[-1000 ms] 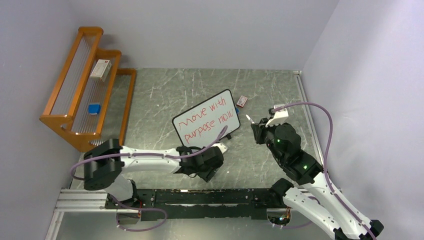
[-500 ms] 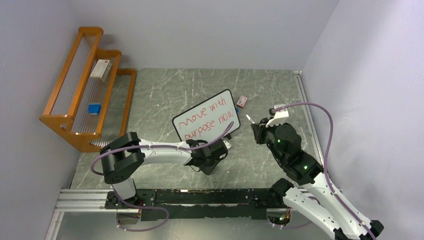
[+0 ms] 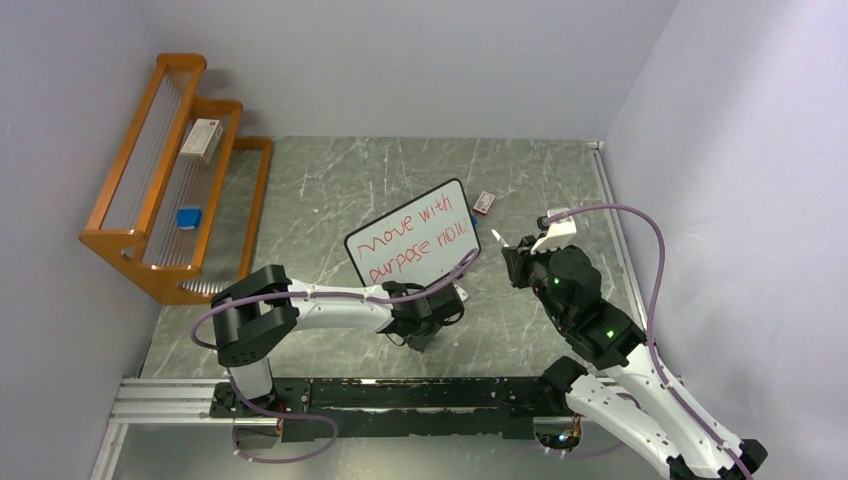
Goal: Write a sentence on the whiteboard
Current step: Close the whiteboard marker at the center of the board.
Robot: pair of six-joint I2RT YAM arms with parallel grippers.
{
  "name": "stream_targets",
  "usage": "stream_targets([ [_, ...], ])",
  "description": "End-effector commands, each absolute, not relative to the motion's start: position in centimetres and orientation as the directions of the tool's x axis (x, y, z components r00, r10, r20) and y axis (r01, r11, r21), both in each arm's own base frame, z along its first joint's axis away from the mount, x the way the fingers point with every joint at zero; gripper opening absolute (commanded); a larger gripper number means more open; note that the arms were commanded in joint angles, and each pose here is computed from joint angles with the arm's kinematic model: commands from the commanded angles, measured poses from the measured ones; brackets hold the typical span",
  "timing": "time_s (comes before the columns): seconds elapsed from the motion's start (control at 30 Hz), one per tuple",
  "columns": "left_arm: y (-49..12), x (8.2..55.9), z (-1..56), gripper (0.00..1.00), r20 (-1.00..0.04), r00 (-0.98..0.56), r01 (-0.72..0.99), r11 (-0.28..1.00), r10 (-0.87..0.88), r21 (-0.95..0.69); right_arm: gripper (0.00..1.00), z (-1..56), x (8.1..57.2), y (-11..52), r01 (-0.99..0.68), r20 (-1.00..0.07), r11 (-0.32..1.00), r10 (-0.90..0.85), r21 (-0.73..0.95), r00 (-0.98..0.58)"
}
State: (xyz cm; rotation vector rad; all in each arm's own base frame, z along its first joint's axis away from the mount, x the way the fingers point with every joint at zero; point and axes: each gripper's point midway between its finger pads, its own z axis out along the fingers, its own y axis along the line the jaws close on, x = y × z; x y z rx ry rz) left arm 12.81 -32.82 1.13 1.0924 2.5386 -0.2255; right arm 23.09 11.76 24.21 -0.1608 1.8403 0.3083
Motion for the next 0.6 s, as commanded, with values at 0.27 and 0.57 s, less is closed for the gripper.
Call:
stream_targets([
  [0.27,-31.9,12.8,4.8,0.05,-0.443,-0.648,0.667,0.742,0.619,0.061,0.0,25.5,23.0,11.7,-0.28,-0.966,0.95,0.067,0.139,-0.251],
  [0.57,-32.8,17.0,18.3,0.05,-0.763,-0.613,0.501,0.848,0.205,-0.175,0.0,27.3,22.5,13.7,-0.402,-0.979,0.9,0.111,0.172,-0.169],
])
